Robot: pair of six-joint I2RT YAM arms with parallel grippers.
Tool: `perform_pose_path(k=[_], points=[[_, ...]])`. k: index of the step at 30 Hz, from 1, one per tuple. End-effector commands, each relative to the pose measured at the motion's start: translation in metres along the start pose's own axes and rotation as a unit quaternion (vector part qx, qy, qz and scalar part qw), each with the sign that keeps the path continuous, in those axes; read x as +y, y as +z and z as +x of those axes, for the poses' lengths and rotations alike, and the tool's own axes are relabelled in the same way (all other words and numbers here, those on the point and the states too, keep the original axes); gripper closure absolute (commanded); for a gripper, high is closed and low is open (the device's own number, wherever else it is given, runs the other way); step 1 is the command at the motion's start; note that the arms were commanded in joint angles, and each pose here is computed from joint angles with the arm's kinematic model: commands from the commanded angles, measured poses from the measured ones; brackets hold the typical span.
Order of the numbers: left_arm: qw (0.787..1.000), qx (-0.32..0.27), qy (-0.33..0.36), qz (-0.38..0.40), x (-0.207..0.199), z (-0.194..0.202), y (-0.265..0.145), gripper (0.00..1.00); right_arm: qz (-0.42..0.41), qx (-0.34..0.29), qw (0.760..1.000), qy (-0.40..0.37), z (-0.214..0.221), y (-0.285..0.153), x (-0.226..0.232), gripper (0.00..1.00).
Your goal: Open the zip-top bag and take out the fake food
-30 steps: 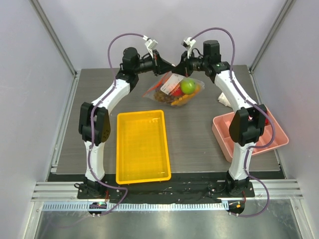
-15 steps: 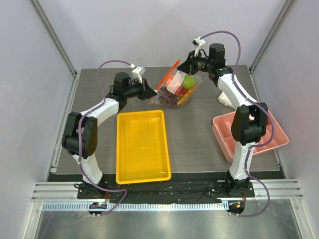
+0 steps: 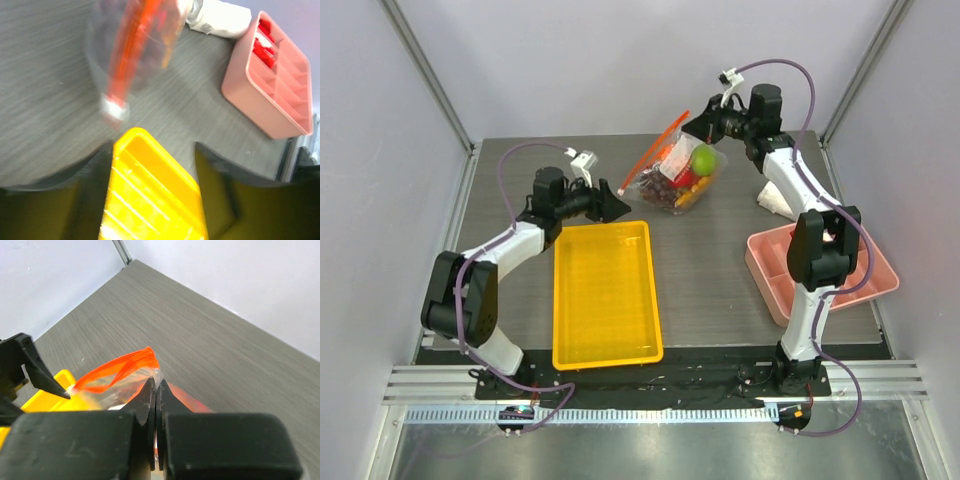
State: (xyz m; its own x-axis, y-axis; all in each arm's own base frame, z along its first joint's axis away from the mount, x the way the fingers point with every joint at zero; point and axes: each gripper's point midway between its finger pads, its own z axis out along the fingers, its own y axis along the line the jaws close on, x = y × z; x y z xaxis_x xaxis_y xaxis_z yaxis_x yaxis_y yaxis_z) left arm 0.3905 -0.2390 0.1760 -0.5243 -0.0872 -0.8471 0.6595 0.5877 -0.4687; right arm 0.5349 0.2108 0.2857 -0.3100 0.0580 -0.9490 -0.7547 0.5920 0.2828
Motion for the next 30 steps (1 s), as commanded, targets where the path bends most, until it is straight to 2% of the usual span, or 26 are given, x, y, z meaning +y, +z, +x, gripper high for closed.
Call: perform_pose_path(k=[1, 2, 5, 6, 8, 9, 10, 12, 13, 16, 24, 30], points=[[0.999, -0.034, 0.031, 0.023, -0.023, -0.038, -0.011, 0.29, -0.045, -0.076, 0.992, -0.092, -0.065, -0.024, 0.029, 0.98], [0.998, -0.043, 0.043, 0.021, -0.028, -0.061, -0.011, 0.28, -0.051, -0.073, 0.992, -0.093, -0.062, -0.024, 0.032, 0.99], [0.997, -0.045, 0.059, 0.007, -0.02, -0.083, -0.001, 0.3, -0.07, -0.053, 0.991, -0.105, -0.055, -0.021, 0.043, 0.99], [0.996, -0.06, 0.071, 0.009, -0.024, -0.107, 0.001, 0.31, -0.074, -0.049, 0.991, -0.105, -0.053, -0.021, 0.044, 0.99], [0.996, -0.05, 0.069, 0.018, -0.016, -0.108, 0.017, 0.33, -0.086, -0.045, 0.99, -0.104, -0.052, -0.021, 0.048, 0.99], [0.994, -0.065, 0.081, 0.024, -0.02, -0.13, 0.02, 0.34, -0.089, -0.043, 0.989, -0.106, -0.051, -0.021, 0.048, 0.99], [0.995, -0.055, 0.075, 0.023, -0.009, -0.125, 0.032, 0.38, -0.094, -0.037, 0.99, -0.103, -0.048, -0.021, 0.049, 0.99], [0.993, -0.065, 0.095, 0.036, -0.012, -0.146, 0.04, 0.42, -0.103, -0.035, 0.988, -0.107, -0.047, -0.021, 0.052, 0.99], [0.991, -0.068, 0.108, 0.042, -0.01, -0.152, 0.047, 0.49, -0.112, -0.029, 0.988, -0.106, -0.044, -0.022, 0.055, 0.99], [0.988, -0.063, 0.129, 0.063, -0.005, -0.153, 0.06, 0.54, -0.117, -0.026, 0.987, -0.105, -0.043, -0.022, 0.057, 0.98], [0.985, -0.063, 0.141, 0.077, 0.002, -0.145, 0.071, 0.56, -0.13, -0.017, 0.986, -0.104, -0.037, -0.022, 0.061, 0.99], [0.984, -0.054, 0.13, 0.105, -0.001, -0.129, 0.087, 0.53, -0.135, -0.017, 0.985, -0.104, -0.037, -0.02, 0.064, 0.99]])
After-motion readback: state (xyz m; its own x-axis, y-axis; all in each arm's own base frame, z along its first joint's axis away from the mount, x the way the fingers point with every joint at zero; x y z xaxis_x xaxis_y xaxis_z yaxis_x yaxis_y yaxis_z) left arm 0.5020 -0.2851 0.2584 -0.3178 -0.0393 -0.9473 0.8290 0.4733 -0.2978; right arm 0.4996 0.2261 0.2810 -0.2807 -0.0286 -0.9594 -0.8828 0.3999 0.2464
